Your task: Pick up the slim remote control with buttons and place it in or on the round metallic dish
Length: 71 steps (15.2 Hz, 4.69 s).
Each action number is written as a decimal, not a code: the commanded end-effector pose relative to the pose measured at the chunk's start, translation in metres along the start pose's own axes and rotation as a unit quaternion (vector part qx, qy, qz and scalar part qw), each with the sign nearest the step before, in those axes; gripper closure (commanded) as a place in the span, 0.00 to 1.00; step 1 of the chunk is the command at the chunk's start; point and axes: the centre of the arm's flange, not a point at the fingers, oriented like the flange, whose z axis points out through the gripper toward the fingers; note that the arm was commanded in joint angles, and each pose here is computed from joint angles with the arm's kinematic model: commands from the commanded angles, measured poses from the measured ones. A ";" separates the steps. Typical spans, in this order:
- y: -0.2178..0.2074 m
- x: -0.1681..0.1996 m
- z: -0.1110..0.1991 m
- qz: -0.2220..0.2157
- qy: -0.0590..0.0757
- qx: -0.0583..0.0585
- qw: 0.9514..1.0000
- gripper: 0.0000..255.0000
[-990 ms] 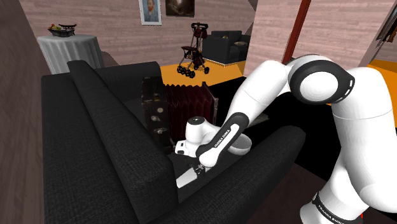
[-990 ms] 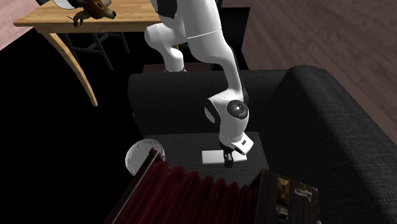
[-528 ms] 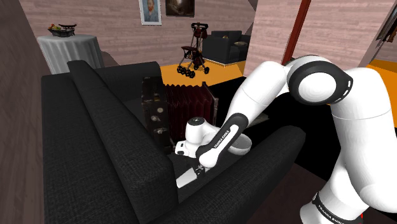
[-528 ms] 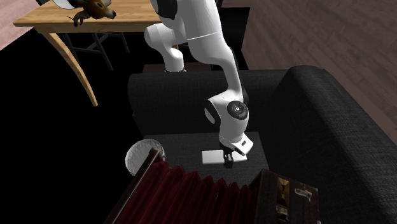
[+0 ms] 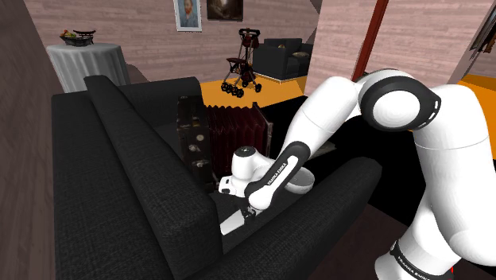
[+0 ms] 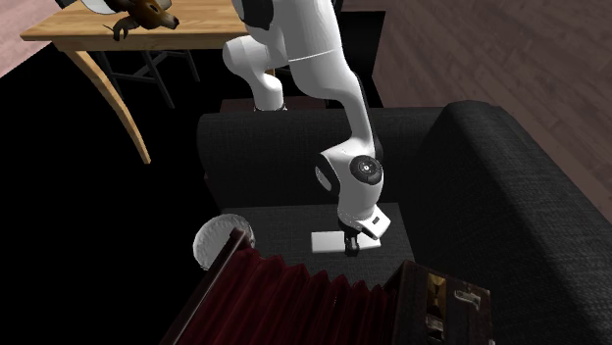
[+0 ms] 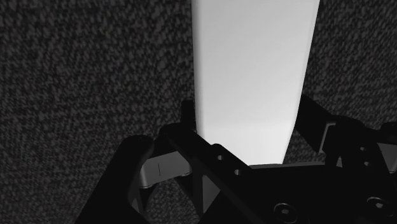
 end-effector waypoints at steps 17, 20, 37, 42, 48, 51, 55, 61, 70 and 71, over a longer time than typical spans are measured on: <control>0.001 0.000 -0.079 0.000 0.000 0.000 1.000 1.00; 0.002 0.000 -0.095 0.000 0.000 0.000 1.000 1.00; 0.000 -0.131 -0.131 0.000 0.000 0.000 1.000 1.00; -0.001 -0.197 -0.131 0.000 0.000 0.000 1.000 1.00; -0.002 -0.277 -0.132 0.000 0.000 0.000 1.000 1.00; -0.003 -0.316 -0.133 0.000 0.000 0.000 1.000 1.00; -0.004 -0.364 -0.133 0.000 0.000 0.000 1.000 1.00; -0.004 -0.364 -0.101 0.000 0.000 0.000 1.000 1.00; -0.005 -0.364 -0.061 0.000 0.000 0.000 1.000 1.00; -0.005 -0.364 -0.061 0.000 0.000 0.000 1.000 1.00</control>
